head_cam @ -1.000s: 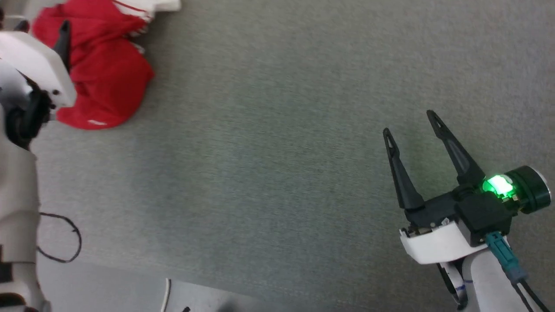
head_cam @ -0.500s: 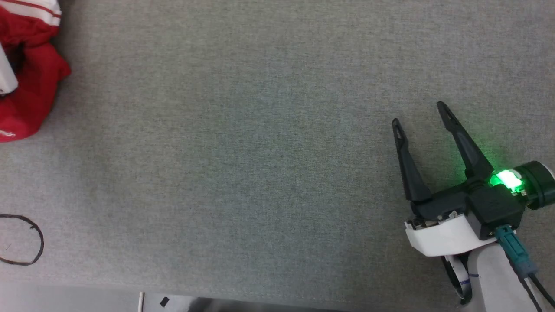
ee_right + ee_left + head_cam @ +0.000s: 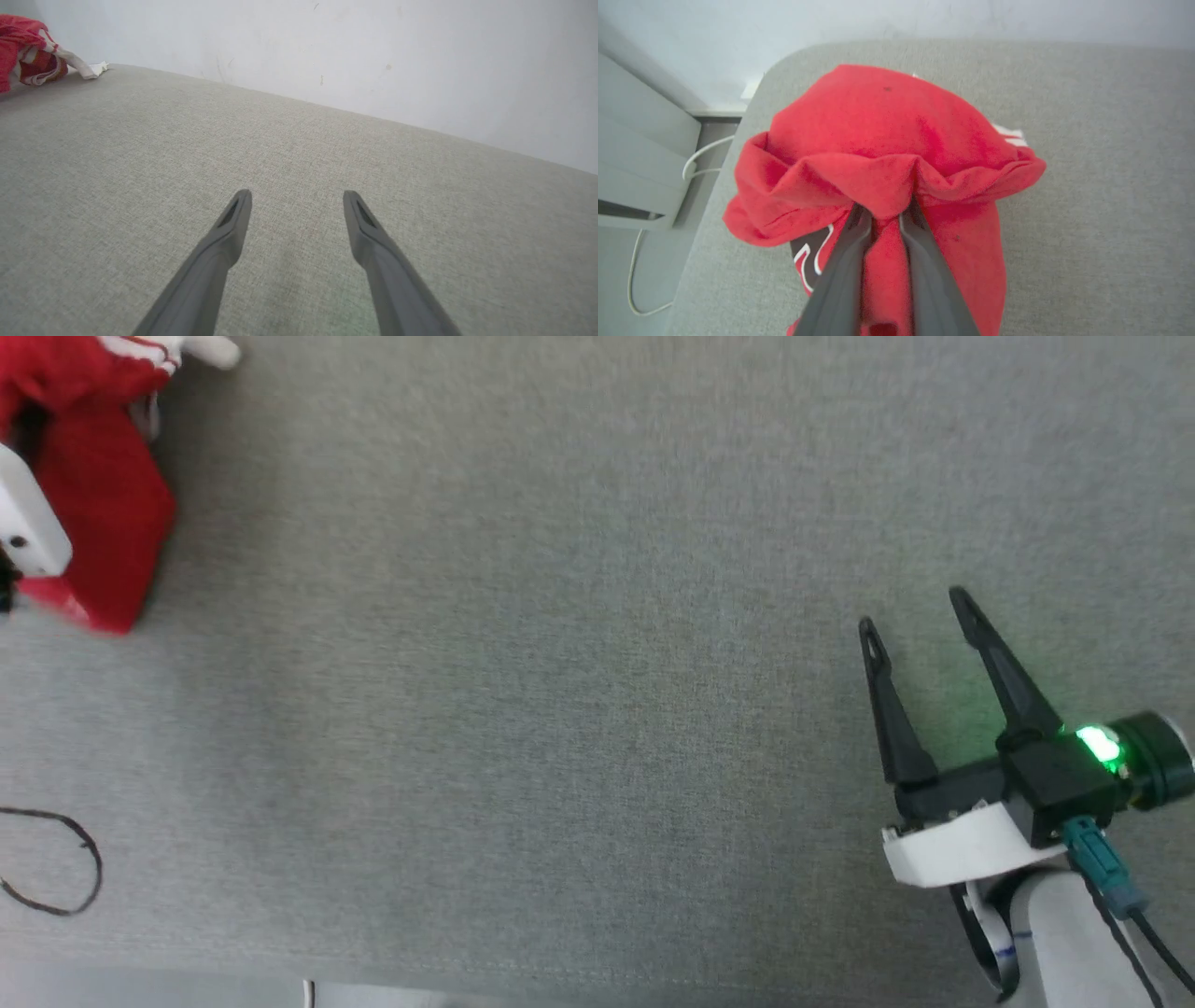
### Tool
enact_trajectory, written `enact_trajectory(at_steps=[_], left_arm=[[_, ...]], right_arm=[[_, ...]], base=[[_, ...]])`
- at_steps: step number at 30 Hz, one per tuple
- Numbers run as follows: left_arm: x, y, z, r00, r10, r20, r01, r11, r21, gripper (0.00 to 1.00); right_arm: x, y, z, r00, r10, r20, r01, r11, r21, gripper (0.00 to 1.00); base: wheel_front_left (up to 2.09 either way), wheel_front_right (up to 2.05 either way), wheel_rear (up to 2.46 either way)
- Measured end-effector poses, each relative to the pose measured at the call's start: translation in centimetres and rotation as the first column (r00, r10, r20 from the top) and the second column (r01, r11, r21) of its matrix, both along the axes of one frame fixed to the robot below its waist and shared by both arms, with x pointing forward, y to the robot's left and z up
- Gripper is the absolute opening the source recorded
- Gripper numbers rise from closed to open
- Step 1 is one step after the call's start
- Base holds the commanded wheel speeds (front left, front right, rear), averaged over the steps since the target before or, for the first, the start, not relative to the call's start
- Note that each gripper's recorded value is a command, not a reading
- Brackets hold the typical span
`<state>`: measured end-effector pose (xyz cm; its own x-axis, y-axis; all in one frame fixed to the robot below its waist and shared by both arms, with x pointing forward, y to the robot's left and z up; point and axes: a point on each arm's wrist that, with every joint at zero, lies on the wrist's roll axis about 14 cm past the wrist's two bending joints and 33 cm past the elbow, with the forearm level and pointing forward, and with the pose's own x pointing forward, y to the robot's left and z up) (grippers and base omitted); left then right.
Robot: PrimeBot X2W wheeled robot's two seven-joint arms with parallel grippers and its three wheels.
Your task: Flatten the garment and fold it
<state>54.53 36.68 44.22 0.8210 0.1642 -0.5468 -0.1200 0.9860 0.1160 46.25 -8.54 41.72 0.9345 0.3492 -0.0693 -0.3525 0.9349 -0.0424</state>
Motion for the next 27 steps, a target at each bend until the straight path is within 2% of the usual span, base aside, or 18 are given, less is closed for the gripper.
enact_trajectory(at_steps=[5,10,14,18,22,27], left_arm=[[0.0,0.4,7.4,0.964,-0.030,0.263,0.015,0.998,0.059,0.00],[-1.3,-1.4,13.5,0.890,-0.103,0.444,0.067,0.993,0.095,0.00],[-2.8,-4.0,17.8,0.810,-0.166,0.562,0.126,0.986,0.110,0.00],[-4.1,-7.7,22.4,0.700,-0.207,0.683,0.208,0.975,0.083,0.00],[-4.9,-13.2,25.4,0.600,-0.281,0.749,0.326,0.941,0.092,0.00],[-5.3,-21.9,23.9,0.571,-0.388,0.724,0.501,0.863,0.067,0.00]], right_arm=[[-1.5,-0.7,1.4,1.000,-0.018,0.010,0.018,1.000,-0.015,1.00],[-3.2,-1.7,3.3,0.998,-0.048,0.027,0.048,0.999,0.003,1.00],[-4.3,-2.8,5.2,0.995,-0.078,0.064,0.078,0.997,0.007,1.00],[-5.1,-4.1,7.4,0.986,-0.116,0.117,0.115,0.993,0.016,1.00],[-6.2,-5.5,8.7,0.976,-0.156,0.149,0.156,0.988,0.015,1.00],[-7.4,-7.9,9.7,0.959,-0.224,0.172,0.224,0.974,0.022,1.00]], base=[[0.00,0.00,0.00],[0.00,0.00,0.00],[0.00,0.00,0.00],[0.00,0.00,0.00],[0.00,0.00,0.00],[0.00,0.00,0.00]])
